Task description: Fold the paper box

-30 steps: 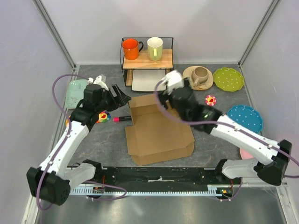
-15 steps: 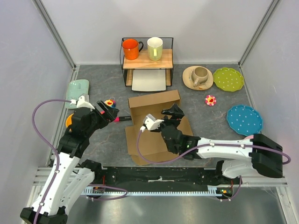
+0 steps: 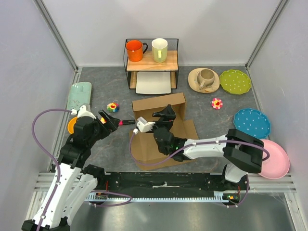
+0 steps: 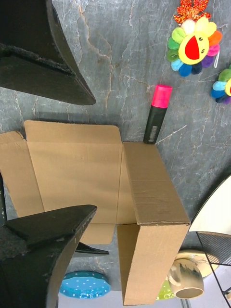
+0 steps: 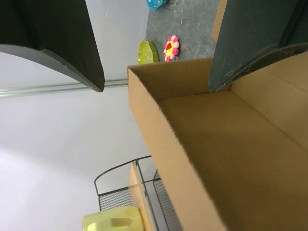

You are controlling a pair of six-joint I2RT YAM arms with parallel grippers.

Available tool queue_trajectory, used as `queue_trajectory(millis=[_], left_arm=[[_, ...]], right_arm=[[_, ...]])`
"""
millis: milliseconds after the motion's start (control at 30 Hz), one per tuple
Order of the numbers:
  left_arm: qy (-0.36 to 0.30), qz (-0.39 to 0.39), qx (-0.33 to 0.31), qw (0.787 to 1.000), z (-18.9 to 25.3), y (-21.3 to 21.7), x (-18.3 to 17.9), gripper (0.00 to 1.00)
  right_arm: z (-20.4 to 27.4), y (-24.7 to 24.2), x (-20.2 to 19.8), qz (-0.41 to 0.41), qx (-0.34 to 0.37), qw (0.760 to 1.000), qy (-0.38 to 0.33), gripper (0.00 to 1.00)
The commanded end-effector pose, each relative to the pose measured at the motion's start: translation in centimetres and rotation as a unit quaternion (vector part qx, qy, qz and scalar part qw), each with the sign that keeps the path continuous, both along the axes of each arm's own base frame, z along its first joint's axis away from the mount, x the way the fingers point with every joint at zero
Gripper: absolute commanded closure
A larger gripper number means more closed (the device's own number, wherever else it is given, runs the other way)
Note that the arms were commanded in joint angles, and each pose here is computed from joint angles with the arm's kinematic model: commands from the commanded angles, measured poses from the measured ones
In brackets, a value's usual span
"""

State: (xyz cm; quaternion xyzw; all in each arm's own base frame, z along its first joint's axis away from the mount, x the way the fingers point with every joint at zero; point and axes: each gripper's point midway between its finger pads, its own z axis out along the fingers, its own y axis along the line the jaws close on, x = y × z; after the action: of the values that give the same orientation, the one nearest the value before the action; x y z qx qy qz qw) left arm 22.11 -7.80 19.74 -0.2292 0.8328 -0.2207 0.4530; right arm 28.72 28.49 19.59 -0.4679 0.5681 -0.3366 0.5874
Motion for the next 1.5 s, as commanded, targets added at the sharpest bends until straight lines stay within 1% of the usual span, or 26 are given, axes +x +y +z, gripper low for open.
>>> queue_trajectory(millis=[0,200,300,333,500,533,600,633,700,767,833,867,900,933,967,1000,1033,1067,1100,1133,1167,1233,1267,1300,1333,1467], left_arm=[[-0.01,0.015,0.001,1.0,0.7,0.6,-0.2,0.1],[-0.006,0.012,0.016,1.0,0.7,1.0,-0.8,0.1],[-0.01,0.014,0.025,1.0,1.1,1.3,-0.9,0.1],[-0.009,0.016,0.027,0.999,1.1,1.4,-1.0,0.1],[-0.007,0.014,0.024,1.0,1.1,1.2,-0.9,0.1],[-0.01,0.015,0.023,1.0,1.3,1.3,-0.8,0.1],[-0.012,0.016,0.023,1.0,1.6,1.2,-0.8,0.1],[-0.014,0.018,0.023,0.999,1.7,1.3,-0.8,0.1],[-0.022,0.02,0.022,0.999,2.6,1.4,-0.6,0.1],[-0.033,0.025,0.02,0.999,3.8,1.5,-0.3,0.1],[-0.042,0.027,0.017,0.999,4.9,1.4,0.0,0.1],[-0.058,0.029,0.013,0.998,6.3,1.4,0.1,0.1],[-0.065,0.03,0.013,0.997,7.0,1.5,0.3,0.1],[-0.073,0.033,0.013,0.997,7.8,1.6,0.4,0.1],[-0.079,0.035,0.012,0.996,8.5,1.6,0.5,0.1],[-0.097,0.038,0.01,0.995,10.1,1.7,0.6,0.1],[-0.106,0.039,0.009,0.994,10.9,1.8,0.7,0.1],[-0.118,0.04,0.007,0.992,12.2,1.8,0.8,0.1],[-0.124,0.041,0.007,0.991,12.8,1.9,0.9,0.1],[-0.129,0.041,0.007,0.991,13.3,1.8,1.0,0.1],[-0.136,0.039,0.004,0.99,14.2,1.7,1.1,0.1],[-0.141,0.035,-0.003,0.989,14.6,1.4,1.4,0.09],[-0.141,0.034,-0.008,0.989,14.7,1.2,1.5,0.09],[-0.142,0.029,-0.013,0.989,14.8,0.9,1.8,0.09],[-0.139,0.025,-0.016,0.99,14.6,0.7,1.9,0.09],[-0.121,0.015,-0.038,0.992,12.8,-0.3,2.6,0.09]], right_arm=[[2.4,0.1,1.9,-0.044,0.038,0.998,-0.035,0.05],[2.0,0.3,4.1,-0.07,0.027,0.997,-0.031,0.15],[1.7,0.3,4.7,-0.077,0.026,0.996,-0.028,0.4],[1.5,0.2,4.9,-0.081,0.026,0.996,-0.027,0.54],[1.4,0.3,5.2,-0.085,0.022,0.996,-0.026,0.69],[1.5,0.1,5.3,-0.09,0.025,0.995,-0.027,0.76],[2.3,-0.1,5.2,-0.093,0.031,0.995,-0.031,0.83],[2.7,-0.4,5.1,-0.1,0.035,0.994,-0.034,0.91],[4.5,-1.0,5.0,-0.112,0.055,0.991,-0.041,1.0],[5.9,-1.6,4.7,-0.119,0.061,0.99,-0.043,1.0],[8.0,-2.4,4.5,-0.131,0.101,0.985,-0.041,1.0],[8.8,-2.7,4.3,-0.139,0.088,0.986,-0.028,1.0],[9.9,-3.6,4.3,-0.152,0.151,0.976,-0.024,1.0],[10.6,-4.3,4.5,-0.164,0.174,0.971,-0.016,1.0],[11.8,-5.6,4.6,-0.181,0.154,0.971,0.008,1.0],[12.5,-7.2,5.5,-0.199,0.191,0.961,0.022,1.0],[14.9,-7.6,6.2,-0.204,0.301,0.931,0.029,1.0],[13.7,-9.5,5.9,-0.224,0.284,0.929,0.075,1.0],[13.6,-10.8,6.9,-0.225,0.325,0.912,0.11,1.0],[14.1,-11.2,6.9,-0.227,0.388,0.885,0.124,1.0],[14.1,-12.2,6.2,-0.226,0.407,0.872,0.149,1.0],[13.4,-12.7,6.1,-0.225,0.467,0.83,0.204,1.0],[12.5,-13.3,5.4,-0.237,0.464,0.822,0.231,1.0],[11.9,-14.2,5.4,-0.252,0.479,0.804,0.244,1.0],[10.9,-13.2,4.6,-0.235,0.493,0.786,0.291,1.0],[9.9,-12.7,2.3,-0.221,0.577,0.696,0.366,1.0]])
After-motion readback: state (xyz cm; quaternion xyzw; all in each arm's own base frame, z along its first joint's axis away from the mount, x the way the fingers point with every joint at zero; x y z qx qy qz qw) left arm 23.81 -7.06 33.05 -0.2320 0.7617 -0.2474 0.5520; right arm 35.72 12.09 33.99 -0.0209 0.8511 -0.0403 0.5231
